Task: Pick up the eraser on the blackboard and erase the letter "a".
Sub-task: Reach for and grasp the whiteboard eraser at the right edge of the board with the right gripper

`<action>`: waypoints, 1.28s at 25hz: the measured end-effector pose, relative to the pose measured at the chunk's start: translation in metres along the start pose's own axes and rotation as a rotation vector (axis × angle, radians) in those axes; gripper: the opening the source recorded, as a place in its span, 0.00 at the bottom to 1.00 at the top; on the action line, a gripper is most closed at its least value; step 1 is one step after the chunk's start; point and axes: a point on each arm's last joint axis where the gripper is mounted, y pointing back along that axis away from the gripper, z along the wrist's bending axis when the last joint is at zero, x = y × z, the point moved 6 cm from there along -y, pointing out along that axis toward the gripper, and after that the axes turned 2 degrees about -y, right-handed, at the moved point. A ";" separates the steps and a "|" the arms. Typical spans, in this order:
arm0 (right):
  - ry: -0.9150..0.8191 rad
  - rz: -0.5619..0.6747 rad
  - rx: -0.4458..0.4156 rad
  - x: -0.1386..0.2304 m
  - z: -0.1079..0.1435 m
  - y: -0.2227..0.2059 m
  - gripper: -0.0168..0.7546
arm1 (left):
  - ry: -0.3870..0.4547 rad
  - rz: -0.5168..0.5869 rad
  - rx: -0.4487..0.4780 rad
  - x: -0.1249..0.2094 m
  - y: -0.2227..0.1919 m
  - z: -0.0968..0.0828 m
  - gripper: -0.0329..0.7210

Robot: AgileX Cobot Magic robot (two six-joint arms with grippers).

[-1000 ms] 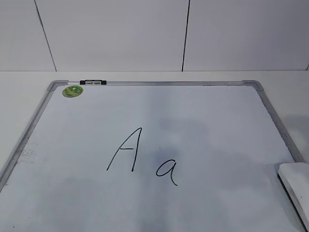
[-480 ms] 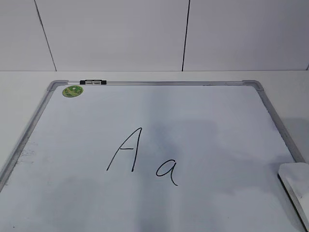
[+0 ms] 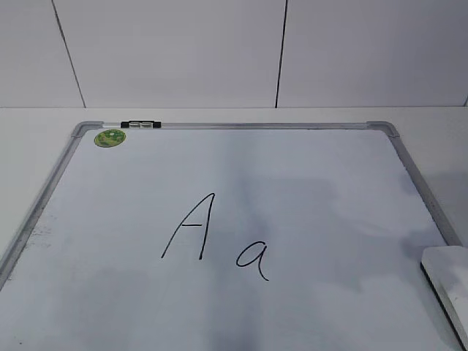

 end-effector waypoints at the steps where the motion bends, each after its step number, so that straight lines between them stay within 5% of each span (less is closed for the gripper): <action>1: 0.000 0.003 0.002 -0.002 0.000 -0.003 0.90 | 0.000 0.000 0.000 0.000 0.000 0.000 0.35; 32: -0.030 0.132 0.067 -0.033 -0.010 -0.067 0.90 | 0.000 0.000 0.000 0.000 0.000 0.000 0.35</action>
